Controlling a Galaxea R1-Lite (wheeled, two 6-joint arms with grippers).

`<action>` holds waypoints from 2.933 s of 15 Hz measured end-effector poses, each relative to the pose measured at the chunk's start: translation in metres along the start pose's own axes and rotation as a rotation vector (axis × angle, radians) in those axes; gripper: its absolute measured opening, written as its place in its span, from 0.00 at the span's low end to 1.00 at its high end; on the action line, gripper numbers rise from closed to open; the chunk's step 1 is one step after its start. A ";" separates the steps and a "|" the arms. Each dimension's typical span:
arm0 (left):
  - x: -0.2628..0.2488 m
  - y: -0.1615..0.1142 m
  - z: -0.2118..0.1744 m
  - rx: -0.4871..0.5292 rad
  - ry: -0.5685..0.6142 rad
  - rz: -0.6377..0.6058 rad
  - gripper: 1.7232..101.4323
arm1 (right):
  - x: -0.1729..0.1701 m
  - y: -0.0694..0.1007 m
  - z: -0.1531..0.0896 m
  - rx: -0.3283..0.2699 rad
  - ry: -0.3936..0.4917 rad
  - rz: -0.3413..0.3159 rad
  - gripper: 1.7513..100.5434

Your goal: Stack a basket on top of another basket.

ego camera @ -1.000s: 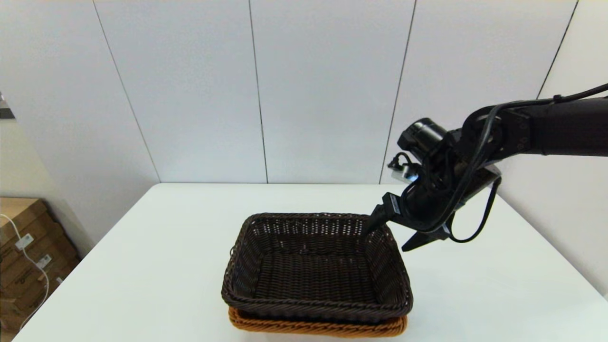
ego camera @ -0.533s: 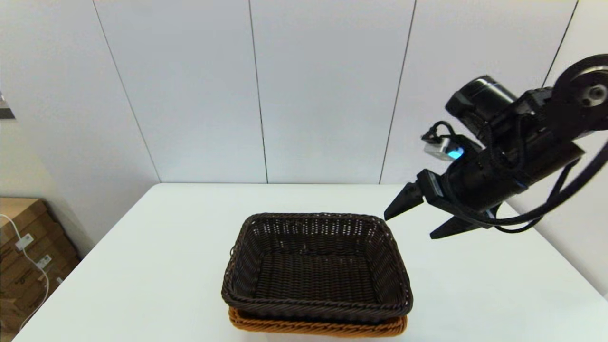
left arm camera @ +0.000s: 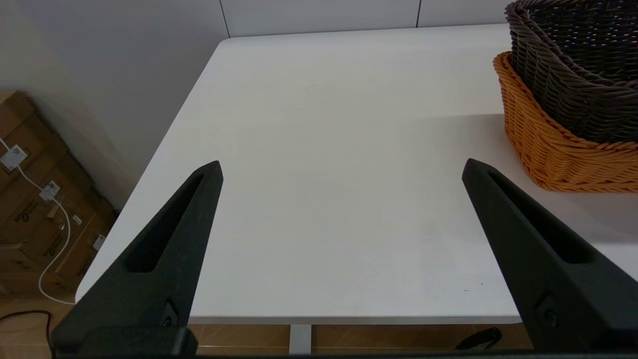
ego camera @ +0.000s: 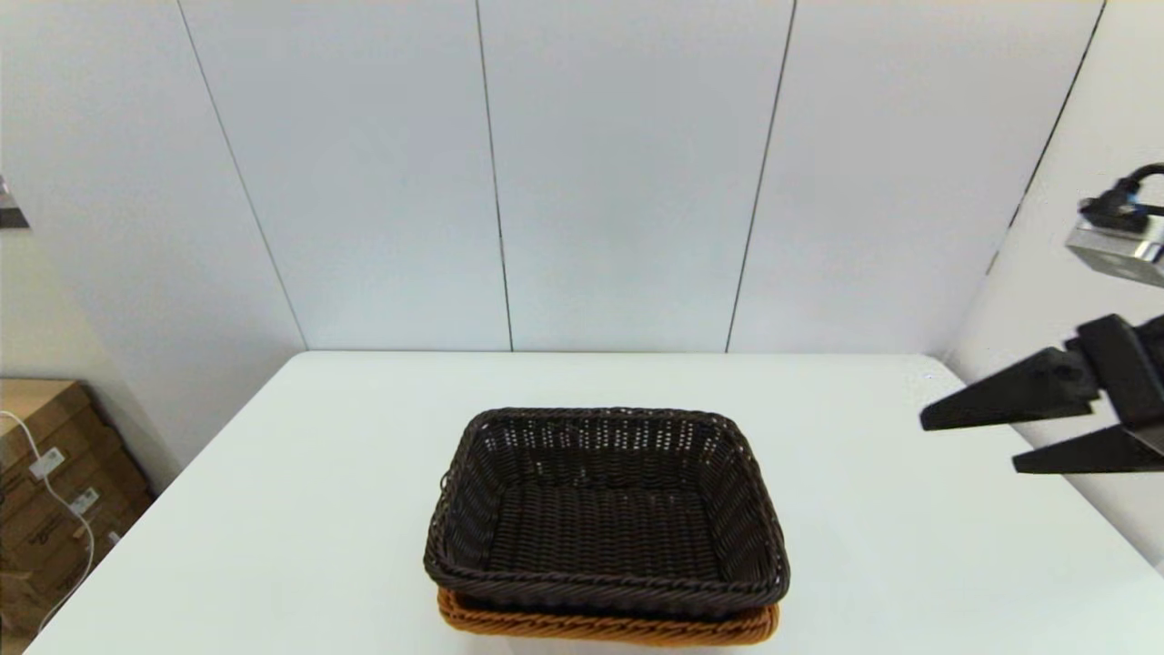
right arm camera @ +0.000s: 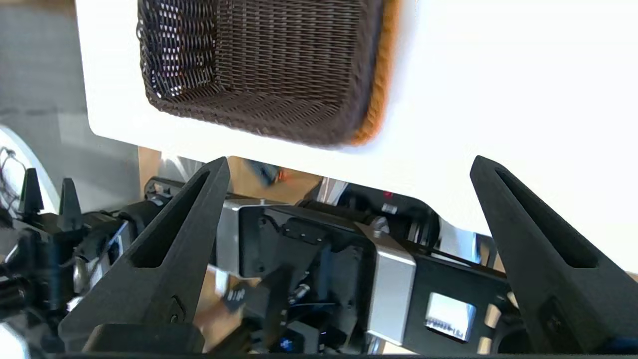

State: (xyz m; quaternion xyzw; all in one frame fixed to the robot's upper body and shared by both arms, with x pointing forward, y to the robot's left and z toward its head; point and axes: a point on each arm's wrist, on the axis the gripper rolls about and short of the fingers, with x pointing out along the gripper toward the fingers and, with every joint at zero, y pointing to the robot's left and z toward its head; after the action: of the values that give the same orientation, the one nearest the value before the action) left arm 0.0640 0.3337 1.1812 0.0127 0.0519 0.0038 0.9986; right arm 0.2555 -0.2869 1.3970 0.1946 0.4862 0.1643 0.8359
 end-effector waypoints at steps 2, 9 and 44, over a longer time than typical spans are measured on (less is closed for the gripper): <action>0.000 0.000 0.000 0.000 0.000 0.000 0.96 | -0.024 -0.008 -0.029 -0.011 -0.064 -0.002 0.96; 0.000 0.000 0.000 0.000 0.000 0.000 0.96 | -0.073 -0.036 -0.138 -0.035 -0.308 -0.050 0.96; 0.000 0.000 0.000 -0.002 0.000 0.000 0.96 | 0.049 -0.131 -0.255 -0.489 -0.961 -0.397 0.97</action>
State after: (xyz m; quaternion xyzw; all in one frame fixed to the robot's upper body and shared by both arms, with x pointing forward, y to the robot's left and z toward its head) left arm 0.0640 0.3337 1.1813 0.0117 0.0518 0.0037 0.9986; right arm 0.0666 -0.3361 1.1820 -0.0463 0.0268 0.0051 0.9986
